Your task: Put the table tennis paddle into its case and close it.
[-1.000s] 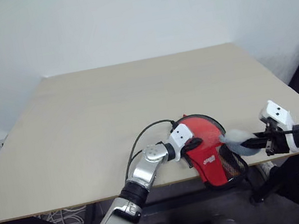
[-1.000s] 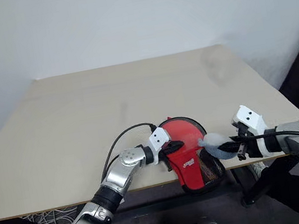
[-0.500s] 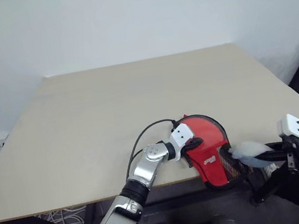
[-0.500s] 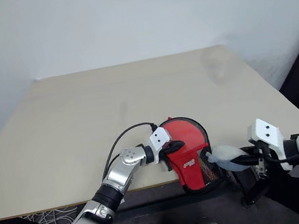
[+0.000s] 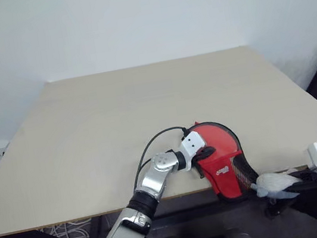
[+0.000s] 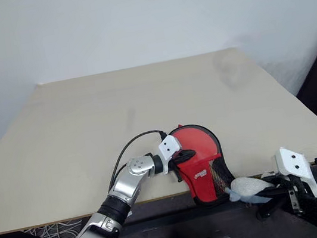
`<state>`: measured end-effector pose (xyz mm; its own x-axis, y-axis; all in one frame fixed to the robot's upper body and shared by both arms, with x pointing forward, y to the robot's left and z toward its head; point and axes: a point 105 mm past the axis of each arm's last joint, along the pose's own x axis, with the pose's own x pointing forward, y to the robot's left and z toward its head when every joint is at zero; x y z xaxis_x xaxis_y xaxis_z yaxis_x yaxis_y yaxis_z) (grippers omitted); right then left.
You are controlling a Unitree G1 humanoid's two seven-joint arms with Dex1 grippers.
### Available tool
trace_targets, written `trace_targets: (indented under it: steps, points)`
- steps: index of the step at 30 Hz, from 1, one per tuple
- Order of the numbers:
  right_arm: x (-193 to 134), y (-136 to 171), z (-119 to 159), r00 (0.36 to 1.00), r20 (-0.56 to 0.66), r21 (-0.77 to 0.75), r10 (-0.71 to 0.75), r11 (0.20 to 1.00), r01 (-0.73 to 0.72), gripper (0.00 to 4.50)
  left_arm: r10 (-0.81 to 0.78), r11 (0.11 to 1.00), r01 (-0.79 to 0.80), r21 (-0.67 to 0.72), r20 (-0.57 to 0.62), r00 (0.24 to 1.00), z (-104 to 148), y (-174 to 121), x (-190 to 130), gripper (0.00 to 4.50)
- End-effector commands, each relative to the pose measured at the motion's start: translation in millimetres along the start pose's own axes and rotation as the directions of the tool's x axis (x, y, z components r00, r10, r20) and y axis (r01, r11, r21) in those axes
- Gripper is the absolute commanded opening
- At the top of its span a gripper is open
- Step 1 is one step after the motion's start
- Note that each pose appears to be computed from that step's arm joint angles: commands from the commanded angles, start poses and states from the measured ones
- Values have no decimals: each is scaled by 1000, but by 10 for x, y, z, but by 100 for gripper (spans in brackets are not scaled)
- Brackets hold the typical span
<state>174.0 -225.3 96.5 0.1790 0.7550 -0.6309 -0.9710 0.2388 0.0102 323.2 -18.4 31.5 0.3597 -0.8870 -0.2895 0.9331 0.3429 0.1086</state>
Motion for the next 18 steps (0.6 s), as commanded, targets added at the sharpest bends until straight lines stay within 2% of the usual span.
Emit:
trace_targets:
  steps: [1,6,11,12,13,16,18]
  points:
    - [16,141,160,997,31,-46,66,997,-65,25,16,1000,-19,-25,-109,994,-278,39,-76,0]
    - [67,186,207,997,25,-49,73,996,-72,25,16,1000,-18,-24,-115,993,-284,50,-82,0]
    - [94,7,206,1000,-8,2,3,1000,-3,25,23,1000,-25,-13,-110,994,-242,83,-88,0]
    - [109,7,234,1000,-6,1,11,1000,-11,93,16,1000,-15,10,-111,994,-217,78,-94,0]
    - [122,1,266,1000,-2,-2,16,1000,-17,119,8,999,-4,34,-115,993,-201,73,-105,0]
    - [145,-86,428,999,46,-13,5,1000,-4,228,-21,997,29,68,-111,994,-124,52,-154,58]
    - [159,-199,594,995,102,-13,-24,1000,25,297,-32,996,40,86,-94,995,-25,66,-214,124]
